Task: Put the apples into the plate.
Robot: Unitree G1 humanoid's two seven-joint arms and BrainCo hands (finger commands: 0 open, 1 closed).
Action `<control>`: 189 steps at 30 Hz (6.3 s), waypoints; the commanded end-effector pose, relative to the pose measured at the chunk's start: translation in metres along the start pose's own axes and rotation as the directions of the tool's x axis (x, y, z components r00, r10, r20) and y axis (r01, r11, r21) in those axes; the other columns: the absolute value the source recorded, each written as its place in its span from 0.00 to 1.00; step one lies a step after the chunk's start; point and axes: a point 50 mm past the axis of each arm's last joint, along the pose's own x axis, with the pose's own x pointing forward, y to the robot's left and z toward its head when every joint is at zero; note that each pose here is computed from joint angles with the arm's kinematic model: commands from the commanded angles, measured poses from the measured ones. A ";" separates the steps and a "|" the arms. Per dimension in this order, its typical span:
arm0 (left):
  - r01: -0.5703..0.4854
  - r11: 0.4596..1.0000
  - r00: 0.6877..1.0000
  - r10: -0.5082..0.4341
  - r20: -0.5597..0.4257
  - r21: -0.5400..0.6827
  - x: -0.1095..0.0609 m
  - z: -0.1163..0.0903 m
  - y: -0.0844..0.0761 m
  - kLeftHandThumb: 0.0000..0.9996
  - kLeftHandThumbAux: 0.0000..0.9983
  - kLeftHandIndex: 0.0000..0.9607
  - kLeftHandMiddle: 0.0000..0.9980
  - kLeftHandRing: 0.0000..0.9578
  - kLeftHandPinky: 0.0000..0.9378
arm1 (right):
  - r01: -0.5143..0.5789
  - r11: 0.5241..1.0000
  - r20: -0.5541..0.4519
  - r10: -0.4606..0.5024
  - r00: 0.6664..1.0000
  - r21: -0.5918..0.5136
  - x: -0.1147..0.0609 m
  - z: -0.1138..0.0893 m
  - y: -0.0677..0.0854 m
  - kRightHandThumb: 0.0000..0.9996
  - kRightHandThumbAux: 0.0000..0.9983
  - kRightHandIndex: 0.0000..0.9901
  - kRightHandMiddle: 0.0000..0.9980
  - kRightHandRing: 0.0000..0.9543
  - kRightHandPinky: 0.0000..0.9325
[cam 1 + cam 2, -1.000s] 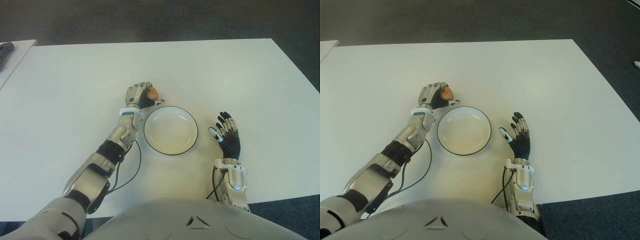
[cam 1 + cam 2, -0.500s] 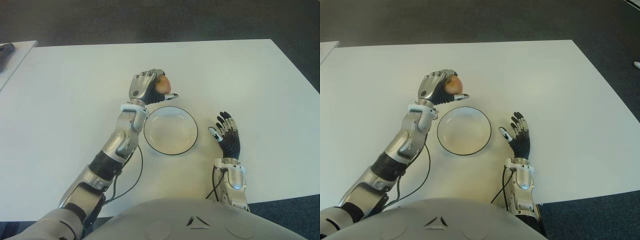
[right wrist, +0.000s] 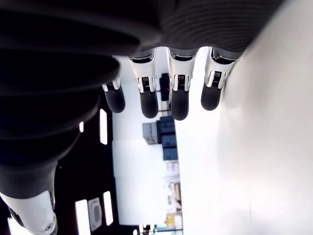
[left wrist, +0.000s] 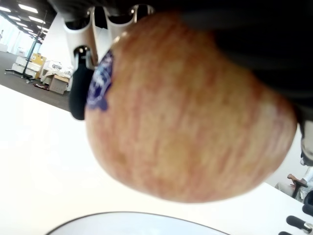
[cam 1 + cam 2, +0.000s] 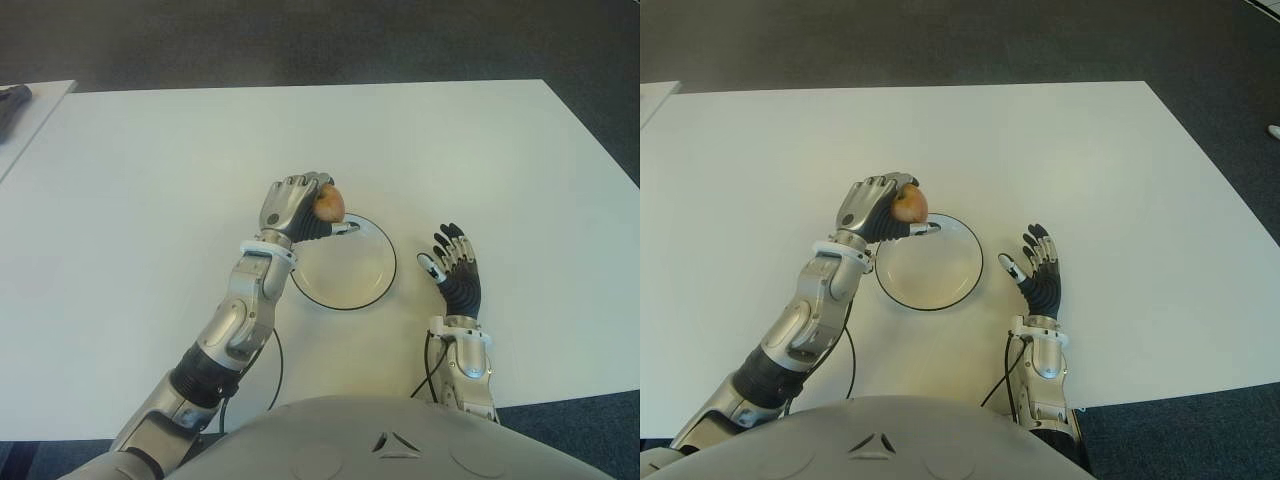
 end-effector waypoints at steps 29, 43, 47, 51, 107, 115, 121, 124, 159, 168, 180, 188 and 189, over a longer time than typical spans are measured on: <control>0.210 0.977 0.977 -0.211 -0.019 -0.047 -0.069 0.023 -0.059 0.86 0.66 0.43 0.54 0.90 0.89 | 0.003 1.000 -0.243 0.003 0.970 0.025 -0.029 -0.039 0.002 0.28 0.68 0.11 0.17 0.16 0.20; 0.248 0.967 0.968 -0.250 -0.026 -0.053 -0.070 0.023 -0.068 0.86 0.66 0.42 0.54 0.89 0.89 | 0.002 1.000 -0.247 0.006 0.969 0.031 -0.029 -0.038 0.004 0.28 0.68 0.10 0.17 0.17 0.21; 0.242 0.969 0.970 -0.243 -0.023 -0.046 -0.070 0.022 -0.070 0.86 0.67 0.42 0.54 0.89 0.89 | 0.001 0.999 -0.247 0.008 0.969 0.036 -0.029 -0.038 0.005 0.27 0.69 0.10 0.17 0.17 0.21; 0.229 0.973 0.973 -0.229 -0.022 -0.022 -0.069 0.021 -0.072 0.86 0.67 0.42 0.54 0.90 0.89 | -0.001 0.999 -0.244 0.010 0.970 0.039 -0.029 -0.037 0.005 0.27 0.69 0.10 0.16 0.16 0.21; 0.031 0.997 0.997 -0.025 -0.078 0.073 -0.053 0.008 -0.073 0.14 0.38 0.02 0.00 0.00 0.00 | -0.005 1.000 -0.259 0.012 0.966 0.027 -0.023 -0.043 0.008 0.30 0.69 0.09 0.17 0.17 0.21; 0.022 0.998 0.997 -0.017 -0.074 0.064 -0.053 0.009 -0.071 0.16 0.35 0.01 0.00 0.00 0.00 | -0.011 0.999 -0.258 0.020 0.966 0.034 -0.023 -0.044 0.008 0.29 0.69 0.09 0.16 0.16 0.20; 0.014 0.998 0.997 -0.010 -0.079 0.056 -0.053 0.010 -0.070 0.19 0.36 0.02 0.00 0.00 0.00 | -0.011 0.999 -0.263 0.018 0.965 0.032 -0.023 -0.044 0.009 0.29 0.69 0.09 0.16 0.17 0.21; 0.009 0.998 0.997 -0.005 -0.079 0.054 -0.053 0.010 -0.069 0.19 0.36 0.02 0.00 0.00 0.00 | -0.006 0.999 -0.264 0.015 0.964 0.035 -0.023 -0.044 0.009 0.30 0.69 0.09 0.16 0.16 0.21; -0.411 0.901 0.907 0.389 -0.162 -0.141 -0.052 0.004 -0.007 0.22 0.35 0.15 0.12 0.14 0.21 | -0.009 1.000 -0.260 0.004 0.966 -0.019 -0.025 -0.046 0.008 0.26 0.69 0.08 0.14 0.13 0.17; -0.309 0.874 0.924 0.183 -0.336 -0.374 -0.068 -0.022 -0.038 0.22 0.40 0.15 0.13 0.14 0.18 | -0.007 1.000 -0.257 0.003 0.966 -0.015 -0.026 -0.046 0.007 0.25 0.68 0.08 0.15 0.14 0.18; -0.278 0.599 0.871 -0.172 -0.460 -0.751 -0.099 -0.039 -0.073 0.15 0.56 0.13 0.11 0.12 0.16 | -0.019 1.000 -0.237 0.017 0.971 -0.005 -0.027 -0.042 0.003 0.27 0.69 0.09 0.16 0.16 0.20; -0.336 0.451 0.838 -0.257 -0.481 -0.827 -0.108 -0.057 -0.100 0.08 0.63 0.13 0.14 0.15 0.20 | -0.021 1.000 -0.219 0.022 0.976 0.009 -0.027 -0.039 0.000 0.27 0.68 0.09 0.16 0.15 0.20; -0.341 0.442 0.837 -0.260 -0.482 -0.830 -0.108 -0.057 -0.101 0.07 0.63 0.13 0.14 0.15 0.19 | -0.022 1.000 -0.217 0.023 0.976 0.008 -0.027 -0.039 0.000 0.27 0.68 0.10 0.16 0.15 0.19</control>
